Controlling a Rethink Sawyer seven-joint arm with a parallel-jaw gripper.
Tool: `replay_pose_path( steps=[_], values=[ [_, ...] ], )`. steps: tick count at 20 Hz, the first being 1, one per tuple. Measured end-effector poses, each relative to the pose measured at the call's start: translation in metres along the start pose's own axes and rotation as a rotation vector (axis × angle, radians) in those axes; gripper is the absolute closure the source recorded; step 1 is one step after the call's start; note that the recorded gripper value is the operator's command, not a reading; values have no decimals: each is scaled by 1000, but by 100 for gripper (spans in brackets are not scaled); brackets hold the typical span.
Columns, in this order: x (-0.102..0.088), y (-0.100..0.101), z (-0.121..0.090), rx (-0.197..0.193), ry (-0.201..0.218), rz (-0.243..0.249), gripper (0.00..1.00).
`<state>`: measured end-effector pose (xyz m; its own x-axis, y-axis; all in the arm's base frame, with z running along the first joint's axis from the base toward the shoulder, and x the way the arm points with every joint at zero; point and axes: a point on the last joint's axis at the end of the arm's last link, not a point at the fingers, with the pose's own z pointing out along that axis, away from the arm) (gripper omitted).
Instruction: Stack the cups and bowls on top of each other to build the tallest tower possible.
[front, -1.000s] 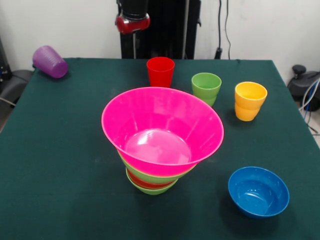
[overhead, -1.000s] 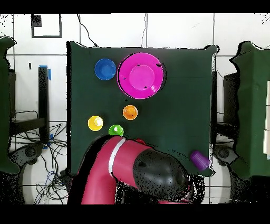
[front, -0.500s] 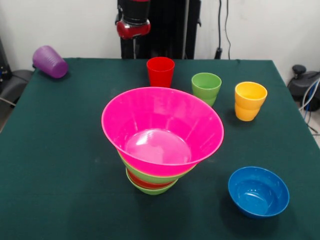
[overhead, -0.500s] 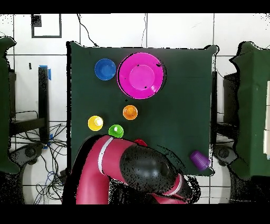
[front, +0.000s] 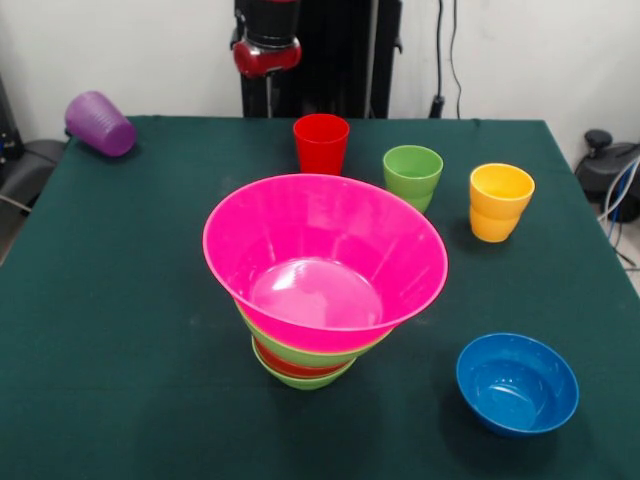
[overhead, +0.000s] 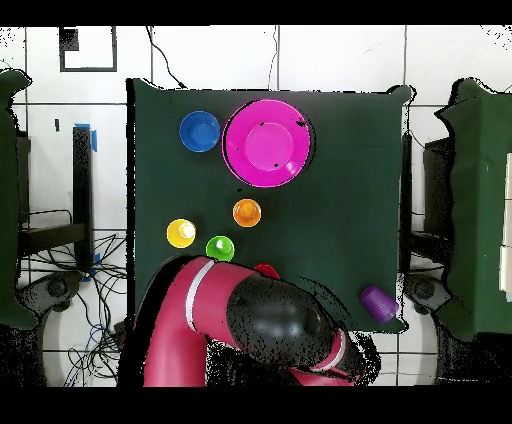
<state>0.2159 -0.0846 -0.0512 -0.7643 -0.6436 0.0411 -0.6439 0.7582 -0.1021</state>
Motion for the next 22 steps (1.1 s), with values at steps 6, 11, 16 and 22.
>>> replay_pose_path(
  steps=[6,11,16,22],
  values=[
    [-4,5,-10,-28,-14,-5,0],
    [-6,7,-18,-45,-29,10,0],
    [-14,11,-23,-64,-47,33,0],
    [-21,16,-27,-90,-51,79,0]
  ],
)
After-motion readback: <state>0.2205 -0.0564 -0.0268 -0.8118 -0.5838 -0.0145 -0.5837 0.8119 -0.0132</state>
